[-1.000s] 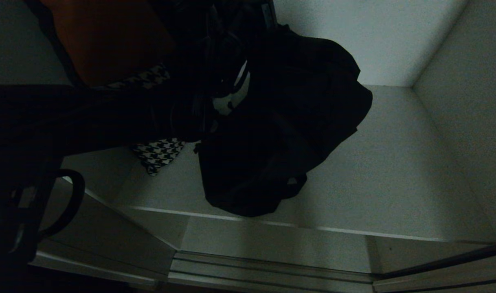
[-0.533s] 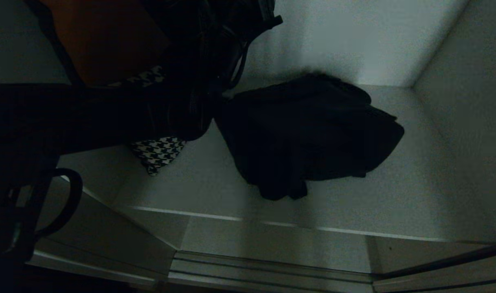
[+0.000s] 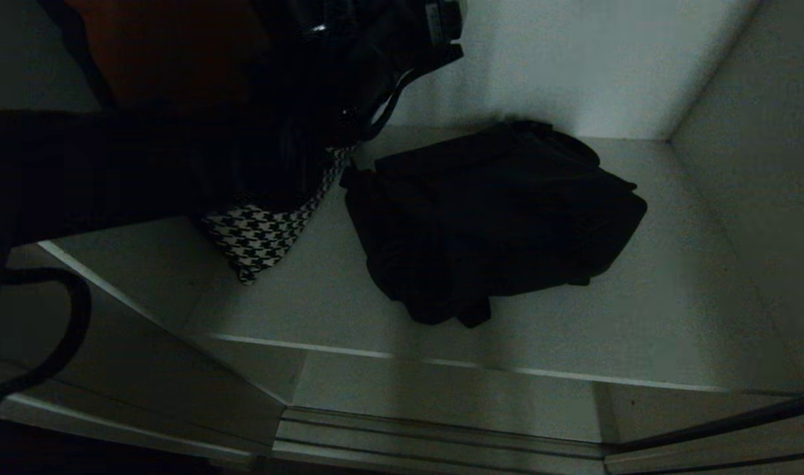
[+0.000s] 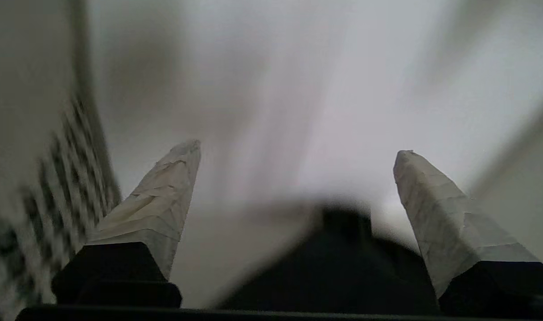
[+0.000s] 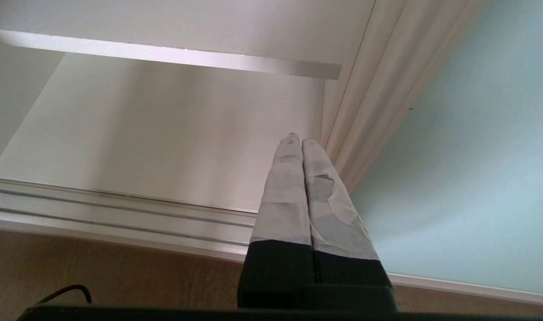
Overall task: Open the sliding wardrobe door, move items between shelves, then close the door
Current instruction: Place the bag on the higher shelf
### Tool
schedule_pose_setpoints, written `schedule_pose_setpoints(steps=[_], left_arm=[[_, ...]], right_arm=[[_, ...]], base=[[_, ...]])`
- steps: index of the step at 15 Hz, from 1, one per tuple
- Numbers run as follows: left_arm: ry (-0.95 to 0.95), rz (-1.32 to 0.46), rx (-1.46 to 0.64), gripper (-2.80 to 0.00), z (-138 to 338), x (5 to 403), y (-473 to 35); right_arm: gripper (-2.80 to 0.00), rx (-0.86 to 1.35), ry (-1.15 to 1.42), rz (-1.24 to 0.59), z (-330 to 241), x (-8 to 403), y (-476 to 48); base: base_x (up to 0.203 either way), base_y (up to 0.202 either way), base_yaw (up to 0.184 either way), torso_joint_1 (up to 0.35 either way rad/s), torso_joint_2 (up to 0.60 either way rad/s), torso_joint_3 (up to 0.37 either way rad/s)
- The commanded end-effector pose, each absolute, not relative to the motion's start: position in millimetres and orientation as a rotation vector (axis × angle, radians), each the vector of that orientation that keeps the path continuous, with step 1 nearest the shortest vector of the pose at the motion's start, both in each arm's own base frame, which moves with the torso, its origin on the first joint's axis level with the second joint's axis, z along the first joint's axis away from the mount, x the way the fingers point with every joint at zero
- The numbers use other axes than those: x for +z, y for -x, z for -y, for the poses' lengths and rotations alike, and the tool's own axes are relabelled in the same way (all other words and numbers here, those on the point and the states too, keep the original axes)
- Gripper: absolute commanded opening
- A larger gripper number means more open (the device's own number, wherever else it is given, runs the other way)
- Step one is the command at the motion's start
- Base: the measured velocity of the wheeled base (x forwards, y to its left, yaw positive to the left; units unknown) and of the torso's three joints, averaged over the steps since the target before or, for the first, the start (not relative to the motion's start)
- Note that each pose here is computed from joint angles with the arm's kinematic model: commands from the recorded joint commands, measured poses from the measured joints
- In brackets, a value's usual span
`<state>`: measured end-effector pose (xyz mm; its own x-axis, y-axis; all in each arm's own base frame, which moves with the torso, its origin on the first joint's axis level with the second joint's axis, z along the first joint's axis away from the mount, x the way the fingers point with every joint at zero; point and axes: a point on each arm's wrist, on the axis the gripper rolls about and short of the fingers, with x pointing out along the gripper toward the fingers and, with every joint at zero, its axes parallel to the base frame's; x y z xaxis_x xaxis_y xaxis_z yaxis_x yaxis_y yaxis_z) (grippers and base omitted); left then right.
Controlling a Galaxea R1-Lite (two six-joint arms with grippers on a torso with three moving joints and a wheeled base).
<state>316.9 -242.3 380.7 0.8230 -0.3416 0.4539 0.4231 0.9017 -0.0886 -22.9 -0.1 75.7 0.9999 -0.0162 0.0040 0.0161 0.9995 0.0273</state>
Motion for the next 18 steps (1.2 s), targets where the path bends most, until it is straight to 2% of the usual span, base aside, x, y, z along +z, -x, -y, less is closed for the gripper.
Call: schedule_pose_setpoints(steps=[1,3,8,16,17,18], left_arm=[[0.131,0.305,-0.435,0.00,237.3,384.6,-302.1],[0.089,0.202,-0.481,0.00,239.5,386.7,-282.6],[0.115,0.233,-0.527,0.00,239.7,407.7,-245.3],[0.060,0.200,-0.533,0.00,229.7,412.9,-225.7],[0.060,0.202,-0.535,-2.80,229.3,414.0,-224.0],[0.048,0.207,-0.537,-2.80,228.0,416.0,-222.7]], right_arm=[[-2.80,-0.015,-0.028,0.005,0.1,75.8,22.9],[-2.80,-0.015,-0.028,0.005,0.1,75.8,22.9],[-2.80,-0.015,-0.028,0.004,0.1,75.8,22.9],[-2.80,-0.015,-0.028,0.005,0.1,75.8,22.9],[-2.80,-0.017,-0.028,0.005,0.1,75.8,22.9],[-2.80,-0.015,-0.028,0.005,0.1,75.8,22.9]], base=[[0.000,0.000,0.000,0.000,0.00,0.000],[0.000,0.000,0.000,0.000,0.00,0.000],[0.000,0.000,0.000,0.000,0.00,0.000],[0.000,0.000,0.000,0.000,0.00,0.000],[0.000,0.000,0.000,0.000,0.00,0.000],[0.000,0.000,0.000,0.000,0.00,0.000]])
